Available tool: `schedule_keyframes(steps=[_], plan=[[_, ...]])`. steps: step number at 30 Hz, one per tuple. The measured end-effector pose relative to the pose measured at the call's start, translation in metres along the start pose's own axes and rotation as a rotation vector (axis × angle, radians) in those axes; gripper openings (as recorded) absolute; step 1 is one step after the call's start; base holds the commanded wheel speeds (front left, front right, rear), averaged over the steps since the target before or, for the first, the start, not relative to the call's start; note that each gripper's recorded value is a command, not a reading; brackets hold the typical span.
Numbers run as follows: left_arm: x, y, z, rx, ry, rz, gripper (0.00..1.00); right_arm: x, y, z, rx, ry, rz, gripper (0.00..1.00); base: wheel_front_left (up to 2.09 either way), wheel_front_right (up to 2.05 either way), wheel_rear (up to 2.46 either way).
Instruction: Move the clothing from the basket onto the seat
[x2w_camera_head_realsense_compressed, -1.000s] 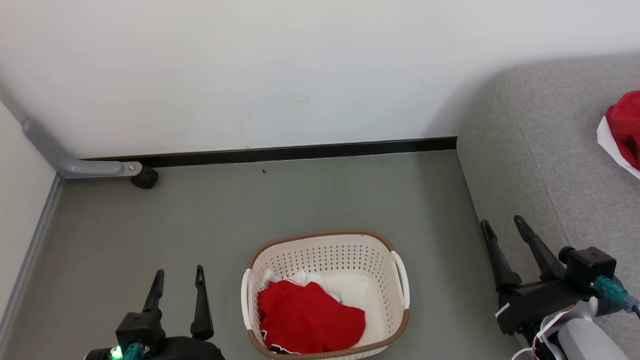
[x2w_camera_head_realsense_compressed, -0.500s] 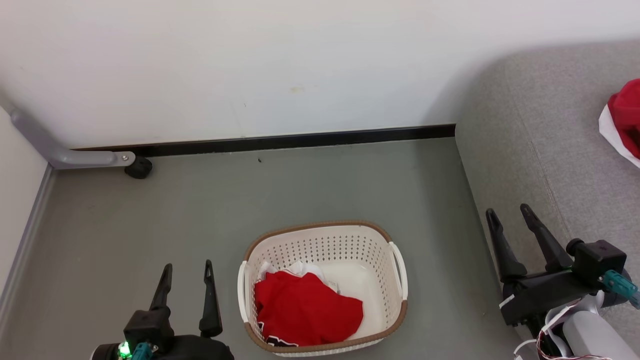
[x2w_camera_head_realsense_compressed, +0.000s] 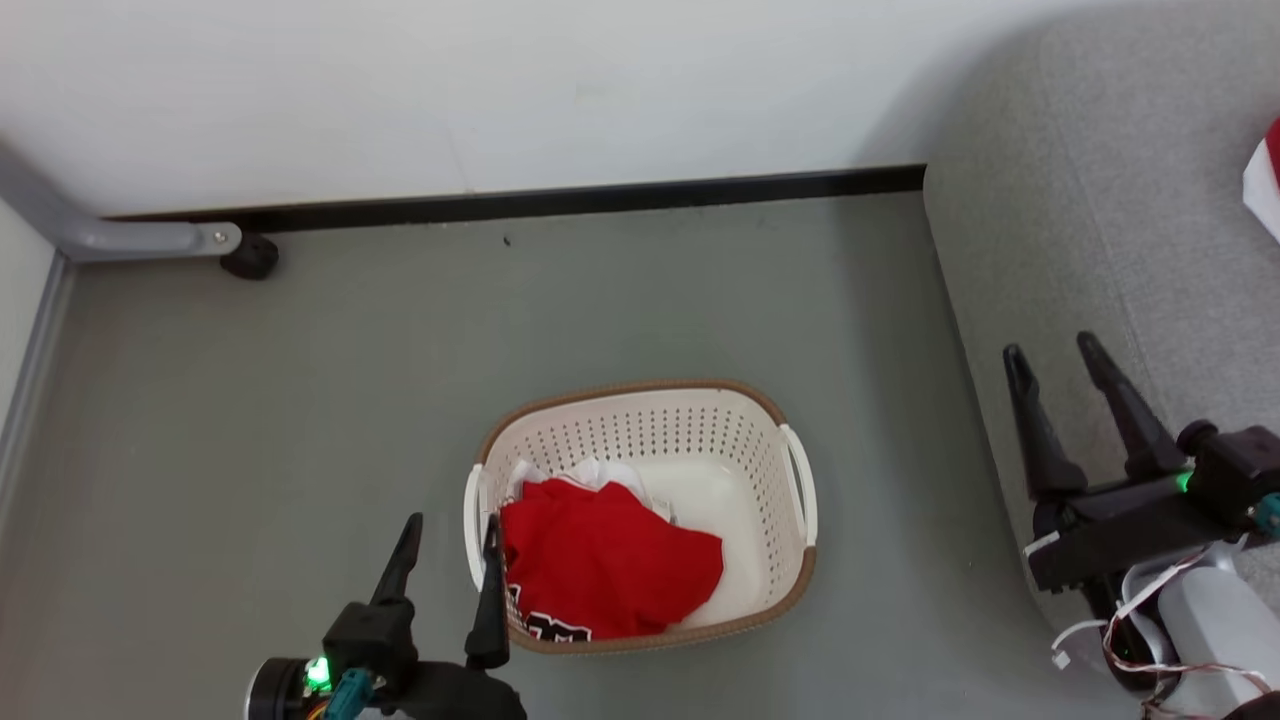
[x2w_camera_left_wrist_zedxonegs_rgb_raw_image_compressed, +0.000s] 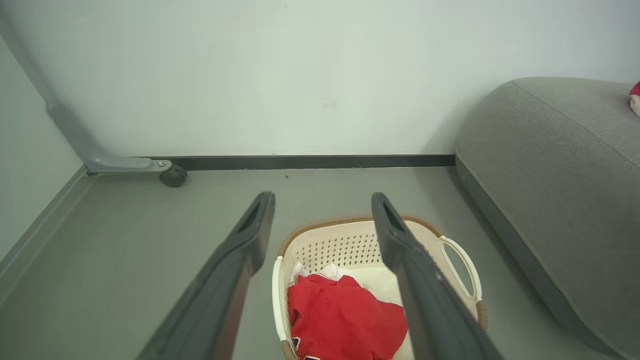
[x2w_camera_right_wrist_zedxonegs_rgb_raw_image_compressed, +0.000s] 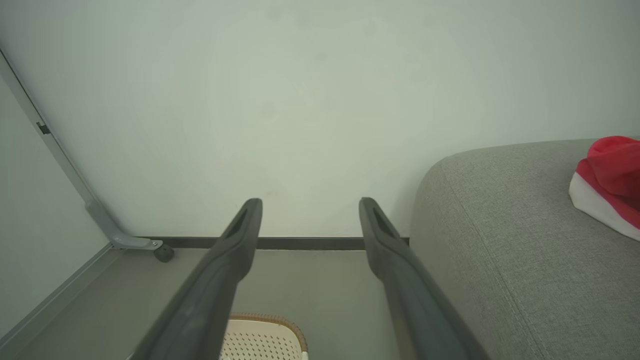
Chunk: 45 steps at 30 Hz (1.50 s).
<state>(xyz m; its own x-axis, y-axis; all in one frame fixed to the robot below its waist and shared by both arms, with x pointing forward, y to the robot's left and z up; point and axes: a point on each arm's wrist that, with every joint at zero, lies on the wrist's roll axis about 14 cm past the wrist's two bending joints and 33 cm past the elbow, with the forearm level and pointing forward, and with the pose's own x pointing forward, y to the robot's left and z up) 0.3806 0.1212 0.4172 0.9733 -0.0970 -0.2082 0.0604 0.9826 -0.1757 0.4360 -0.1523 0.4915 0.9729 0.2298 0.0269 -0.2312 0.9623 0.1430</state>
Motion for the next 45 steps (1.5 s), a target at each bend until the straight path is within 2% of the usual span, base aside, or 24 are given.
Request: schedule_keyframes(steps=[10, 17, 22, 28, 37, 45], plan=[[0.029, -0.019, -0.036, 0.009, 0.112, -0.071, 1.0, 0.037, -0.006, 0.0, -0.016, -0.03, 0.023, 1.0, 0.0, 0.0, 0.0], [0.059, -0.046, -0.05, -0.019, 0.153, -0.158, 1.0, 0.065, -0.01, -0.005, -0.023, -0.044, 0.042, 1.0, 0.0, 0.0, 0.0], [0.084, -0.052, -0.074, -0.037, 0.22, -0.181, 1.0, 0.088, -0.009, -0.012, -0.028, -0.058, 0.071, 1.0, 0.0, 0.0, 0.0], [0.106, -0.06, -0.105, -0.008, 0.308, -0.23, 1.0, 0.11, -0.011, -0.015, -0.026, -0.084, 0.087, 1.0, 0.0, 0.0, 0.0], [0.122, -0.071, -0.164, 0.038, 0.506, -0.298, 1.0, 0.126, -0.022, -0.042, -0.024, -0.059, 0.079, 1.0, 0.0, 0.0, 0.0], [0.14, -0.071, -0.211, 0.13, 0.665, -0.334, 1.0, 0.134, -0.034, -0.066, -0.01, -0.039, 0.059, 1.0, 0.0, 0.0, 0.0]])
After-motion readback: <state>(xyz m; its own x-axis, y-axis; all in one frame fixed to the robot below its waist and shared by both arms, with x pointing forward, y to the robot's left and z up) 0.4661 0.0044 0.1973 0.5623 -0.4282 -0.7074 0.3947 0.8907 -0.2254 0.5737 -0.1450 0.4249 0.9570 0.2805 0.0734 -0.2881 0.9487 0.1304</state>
